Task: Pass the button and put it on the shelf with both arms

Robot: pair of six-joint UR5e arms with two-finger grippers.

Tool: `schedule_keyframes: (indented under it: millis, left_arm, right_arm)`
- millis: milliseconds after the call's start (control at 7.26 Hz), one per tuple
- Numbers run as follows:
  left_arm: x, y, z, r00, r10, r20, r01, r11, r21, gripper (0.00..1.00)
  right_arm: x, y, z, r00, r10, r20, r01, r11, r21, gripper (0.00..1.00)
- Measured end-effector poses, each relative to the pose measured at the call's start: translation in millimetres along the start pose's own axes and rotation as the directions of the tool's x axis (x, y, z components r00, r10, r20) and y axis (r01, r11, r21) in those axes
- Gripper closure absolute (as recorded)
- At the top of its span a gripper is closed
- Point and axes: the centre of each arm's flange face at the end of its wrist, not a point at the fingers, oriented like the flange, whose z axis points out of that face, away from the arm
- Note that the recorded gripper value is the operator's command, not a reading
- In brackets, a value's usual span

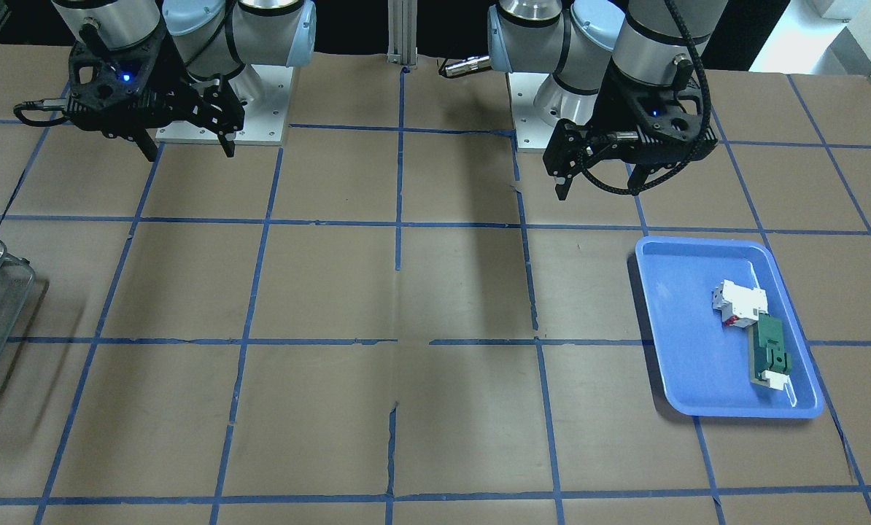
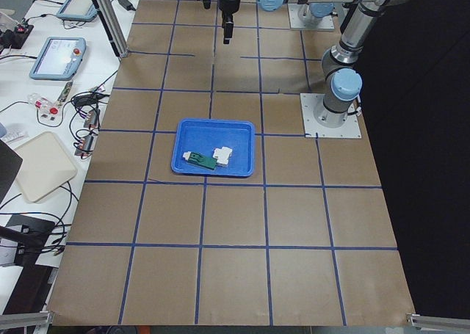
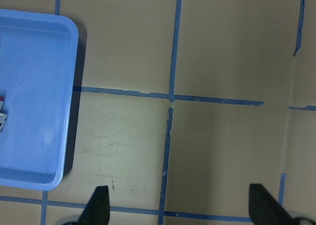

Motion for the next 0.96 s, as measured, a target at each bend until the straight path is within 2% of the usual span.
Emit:
schedule_keyframes:
  millis: [551, 964]
  left_arm:
    - [0.1, 0.1, 0.4, 1.000, 0.000, -0.001, 0.000, 1.000, -0.001, 0.00]
    - [0.1, 0.8, 0.2, 1.000, 0.001, -0.002, -0.001, 1.000, -0.001, 0.00]
  right_arm:
    - [3.7, -0.5, 0.3, 0.999, 0.000, -0.048, -0.001, 1.000, -0.006, 0.00]
    - [7.9, 0.3, 2.0, 0.998, 0.005, -0.056, -0.006, 1.000, -0.011, 0.00]
